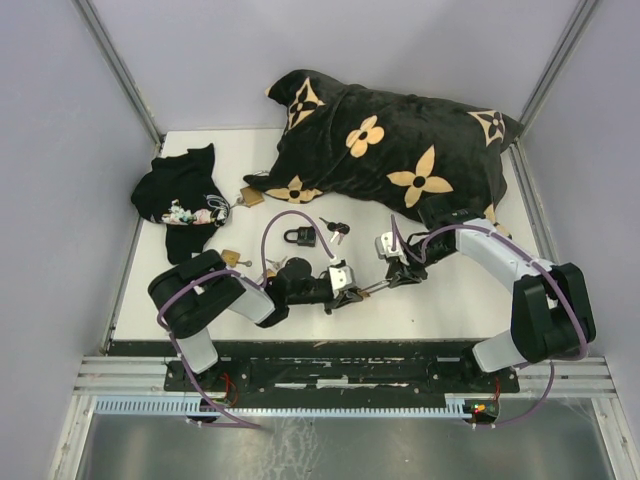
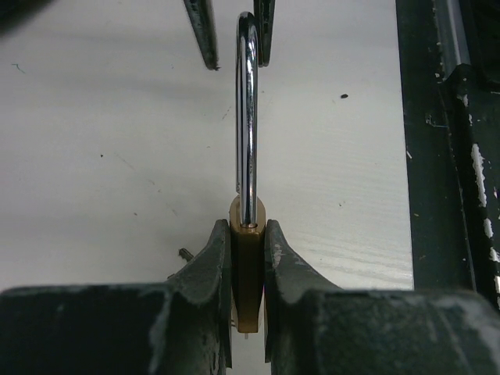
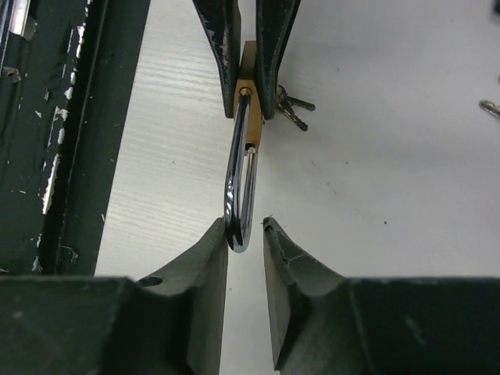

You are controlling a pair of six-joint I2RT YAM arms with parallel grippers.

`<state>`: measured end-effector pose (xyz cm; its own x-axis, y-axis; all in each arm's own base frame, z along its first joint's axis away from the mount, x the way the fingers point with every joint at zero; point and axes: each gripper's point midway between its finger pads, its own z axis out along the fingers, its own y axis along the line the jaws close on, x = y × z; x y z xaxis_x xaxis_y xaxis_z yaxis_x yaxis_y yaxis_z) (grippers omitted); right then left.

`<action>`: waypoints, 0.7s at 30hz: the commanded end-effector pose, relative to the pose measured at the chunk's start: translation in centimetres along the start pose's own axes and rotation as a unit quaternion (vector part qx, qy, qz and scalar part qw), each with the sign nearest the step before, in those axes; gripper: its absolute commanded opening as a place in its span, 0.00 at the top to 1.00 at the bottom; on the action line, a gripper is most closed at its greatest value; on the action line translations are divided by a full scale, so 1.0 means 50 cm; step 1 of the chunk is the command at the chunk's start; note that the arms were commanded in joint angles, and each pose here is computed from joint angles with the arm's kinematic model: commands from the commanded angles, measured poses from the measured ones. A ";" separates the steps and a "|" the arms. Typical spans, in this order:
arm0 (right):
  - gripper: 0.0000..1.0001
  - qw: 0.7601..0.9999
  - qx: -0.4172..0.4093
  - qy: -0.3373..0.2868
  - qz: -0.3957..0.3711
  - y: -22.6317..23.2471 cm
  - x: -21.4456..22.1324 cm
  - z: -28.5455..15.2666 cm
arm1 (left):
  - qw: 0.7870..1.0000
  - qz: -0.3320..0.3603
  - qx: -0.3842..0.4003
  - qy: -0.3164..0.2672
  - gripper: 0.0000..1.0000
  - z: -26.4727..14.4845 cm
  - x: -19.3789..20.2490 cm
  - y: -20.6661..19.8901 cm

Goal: Lock with the key
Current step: Lock the lock.

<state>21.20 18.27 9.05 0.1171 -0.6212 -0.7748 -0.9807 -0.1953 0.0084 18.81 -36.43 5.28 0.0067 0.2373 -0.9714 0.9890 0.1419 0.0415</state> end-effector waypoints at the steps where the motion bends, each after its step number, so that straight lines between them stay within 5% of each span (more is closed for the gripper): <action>1: 0.76 1.000 -0.004 -0.015 -0.015 -0.002 -0.033 -0.003 | 0.998 0.013 -0.016 -0.066 0.97 -0.001 -0.068 0.011; 4: 0.92 1.000 -0.007 -0.012 -0.022 0.007 -0.044 -0.009 | 0.998 0.008 -0.025 -0.063 0.91 -0.003 -0.064 0.016; 7: 0.98 0.999 0.027 0.001 -0.038 -0.005 -0.060 -0.027 | 0.998 0.004 -0.024 -0.051 0.85 -0.006 -0.051 0.013; 16: 0.98 0.997 0.034 0.037 -0.060 0.004 -0.080 -0.040 | 0.999 0.007 -0.020 -0.026 0.82 -0.007 -0.034 0.011; 21: 0.98 0.995 0.033 0.066 -0.067 0.014 -0.094 -0.052 | 1.000 0.007 -0.022 -0.020 0.68 -0.007 -0.032 0.013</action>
<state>19.95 18.84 11.13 0.2109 -0.6875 -0.6949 -0.9692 -0.2394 -0.0573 18.91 -36.27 6.05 0.0014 0.2049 -0.9788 0.9847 0.1701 0.0371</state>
